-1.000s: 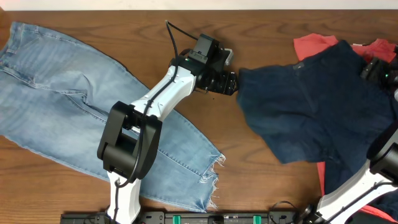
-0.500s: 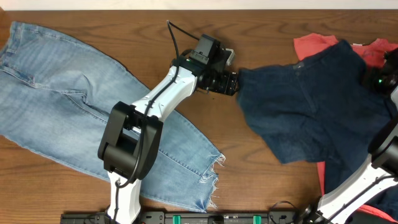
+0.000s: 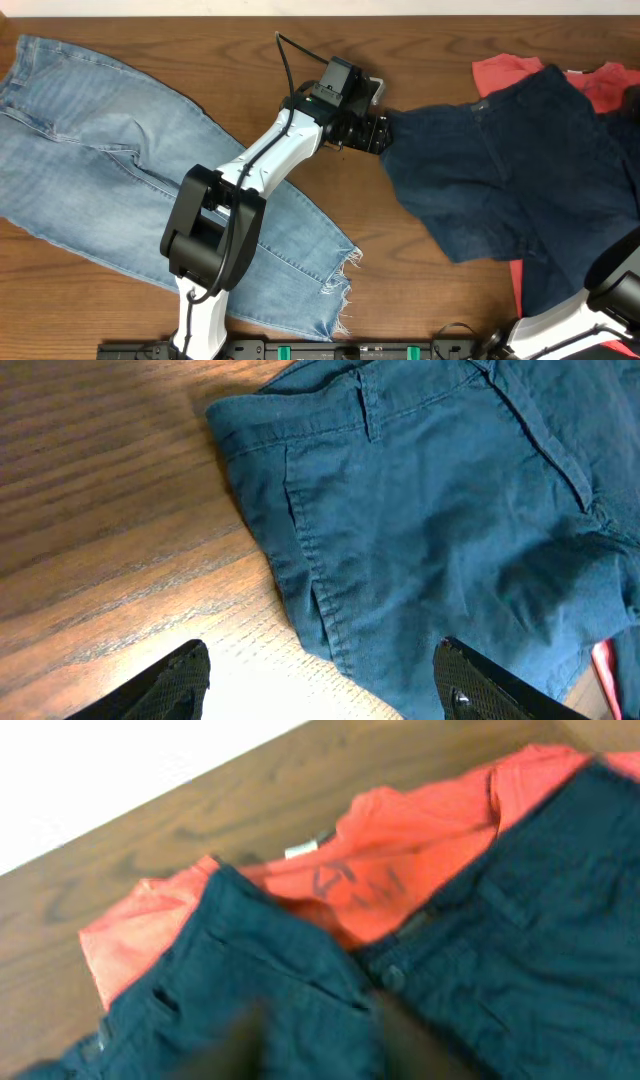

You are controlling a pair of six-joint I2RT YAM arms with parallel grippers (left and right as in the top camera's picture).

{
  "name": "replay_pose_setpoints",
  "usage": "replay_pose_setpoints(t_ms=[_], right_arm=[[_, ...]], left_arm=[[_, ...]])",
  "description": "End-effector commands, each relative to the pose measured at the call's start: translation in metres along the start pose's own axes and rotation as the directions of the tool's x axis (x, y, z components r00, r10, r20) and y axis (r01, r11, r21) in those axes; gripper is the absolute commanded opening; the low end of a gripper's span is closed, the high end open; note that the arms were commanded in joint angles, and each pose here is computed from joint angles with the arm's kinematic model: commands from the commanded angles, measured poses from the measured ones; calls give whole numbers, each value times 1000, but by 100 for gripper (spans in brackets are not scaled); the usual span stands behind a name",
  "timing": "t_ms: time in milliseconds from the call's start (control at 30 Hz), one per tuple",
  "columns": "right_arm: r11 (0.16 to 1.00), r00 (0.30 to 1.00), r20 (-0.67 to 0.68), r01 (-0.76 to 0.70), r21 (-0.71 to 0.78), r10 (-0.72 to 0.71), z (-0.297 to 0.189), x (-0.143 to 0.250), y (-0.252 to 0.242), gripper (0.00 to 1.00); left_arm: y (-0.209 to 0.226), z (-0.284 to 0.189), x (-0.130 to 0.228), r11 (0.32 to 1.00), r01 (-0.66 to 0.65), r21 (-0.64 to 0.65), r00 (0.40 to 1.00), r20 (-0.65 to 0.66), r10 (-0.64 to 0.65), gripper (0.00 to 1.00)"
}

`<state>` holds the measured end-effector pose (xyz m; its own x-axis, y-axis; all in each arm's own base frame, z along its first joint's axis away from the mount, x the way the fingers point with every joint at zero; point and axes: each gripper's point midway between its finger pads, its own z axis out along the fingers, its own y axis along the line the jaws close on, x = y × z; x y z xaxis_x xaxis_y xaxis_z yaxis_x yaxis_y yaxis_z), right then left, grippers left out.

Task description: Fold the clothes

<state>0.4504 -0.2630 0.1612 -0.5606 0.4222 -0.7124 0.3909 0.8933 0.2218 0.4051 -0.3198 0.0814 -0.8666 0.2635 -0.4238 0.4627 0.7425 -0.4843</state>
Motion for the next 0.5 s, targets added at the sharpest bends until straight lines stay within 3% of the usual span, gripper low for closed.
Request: replay_pose_setpoints(t_ms=[0, 67, 467], right_arm=[[1000, 998, -66, -3, 21, 4, 21, 22, -10, 66], [1000, 996, -90, 6, 20, -4, 33, 32, -14, 72], [995, 986, -155, 66, 72, -54, 86, 71, -42, 68]], left_arm=[[7, 6, 9, 1000, 19, -22, 999, -36, -19, 73], [8, 6, 16, 999, 31, -29, 998, -62, -33, 73], [11, 4, 35, 997, 64, -50, 989, -133, -70, 73]])
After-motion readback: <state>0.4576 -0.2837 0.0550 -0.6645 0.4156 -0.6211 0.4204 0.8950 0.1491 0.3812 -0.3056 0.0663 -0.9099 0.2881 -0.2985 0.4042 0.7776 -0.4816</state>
